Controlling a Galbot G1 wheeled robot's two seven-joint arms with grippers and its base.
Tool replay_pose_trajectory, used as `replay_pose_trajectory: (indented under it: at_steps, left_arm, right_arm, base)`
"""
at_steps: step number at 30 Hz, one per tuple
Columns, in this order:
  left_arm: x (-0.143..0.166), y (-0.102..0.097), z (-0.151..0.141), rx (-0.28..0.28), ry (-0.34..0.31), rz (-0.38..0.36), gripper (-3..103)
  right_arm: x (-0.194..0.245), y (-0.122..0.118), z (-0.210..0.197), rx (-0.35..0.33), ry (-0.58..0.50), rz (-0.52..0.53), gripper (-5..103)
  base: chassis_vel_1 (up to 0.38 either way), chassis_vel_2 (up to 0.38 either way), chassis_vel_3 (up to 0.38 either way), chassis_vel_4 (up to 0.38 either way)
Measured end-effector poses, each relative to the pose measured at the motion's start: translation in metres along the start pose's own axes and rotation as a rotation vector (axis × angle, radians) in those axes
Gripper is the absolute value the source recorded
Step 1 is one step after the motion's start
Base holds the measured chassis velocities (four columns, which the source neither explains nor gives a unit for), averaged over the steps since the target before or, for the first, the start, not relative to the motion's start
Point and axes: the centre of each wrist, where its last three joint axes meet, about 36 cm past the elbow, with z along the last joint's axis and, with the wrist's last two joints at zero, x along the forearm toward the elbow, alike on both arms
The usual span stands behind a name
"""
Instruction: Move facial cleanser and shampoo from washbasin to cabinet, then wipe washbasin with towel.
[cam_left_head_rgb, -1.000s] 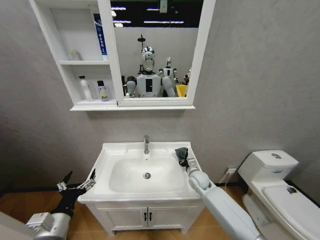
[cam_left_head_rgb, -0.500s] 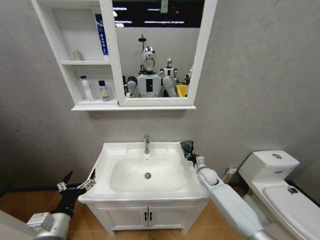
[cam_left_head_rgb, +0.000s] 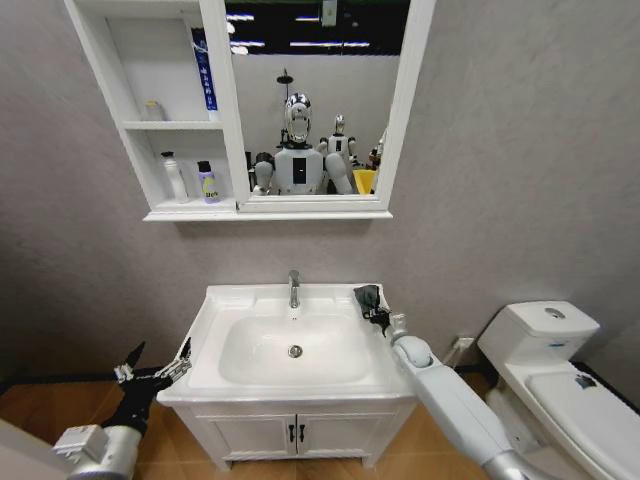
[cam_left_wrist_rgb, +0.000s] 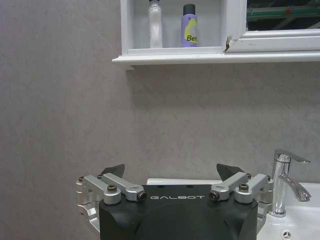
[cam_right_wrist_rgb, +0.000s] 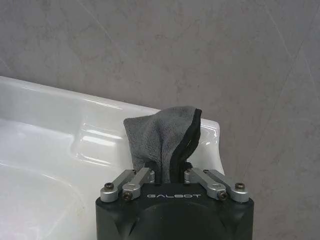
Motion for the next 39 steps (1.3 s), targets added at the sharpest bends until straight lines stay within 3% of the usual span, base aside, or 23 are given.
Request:
replay_pose_trajectory:
  at_steps: [3, 17, 22, 25, 31, 39]
  left_arm:
    - [0.000, 0.000, 0.000, 0.000, 0.000, 0.000, 100]
    - [0.000, 0.000, 0.000, 0.000, 0.000, 0.000, 100]
    - [0.000, 0.000, 0.000, 0.000, 0.000, 0.000, 100]
    - [0.000, 0.000, 0.000, 0.000, 0.000, 0.000, 100]
    - [0.000, 0.000, 0.000, 0.000, 0.000, 0.000, 100]
    - [0.000, 0.000, 0.000, 0.000, 0.000, 0.000, 100]
  right_arm:
    - [0.000, 0.001, 0.000, 0.004, 0.004, 0.006, 25]
    - [-0.001, -0.003, -0.002, 0.029, 0.006, 0.047, 80]
    - [0.000, -0.007, -0.005, 0.035, -0.010, 0.054, 95]
    - [0.001, -0.014, -0.009, 0.043, -0.033, 0.063, 100]
    - [0.005, -0.021, -0.012, 0.067, -0.050, 0.064, 100]
    - [0.005, -0.015, -0.008, 0.084, -0.077, 0.057, 100]
  base:
    - [0.000, 0.000, 0.000, 0.000]
    - [0.000, 0.000, 0.000, 0.000]
    - [0.000, 0.000, 0.000, 0.000]
    - [0.000, 0.000, 0.000, 0.000]
    - [0.000, 0.000, 0.000, 0.000]
    - [0.000, 0.000, 0.000, 0.000]
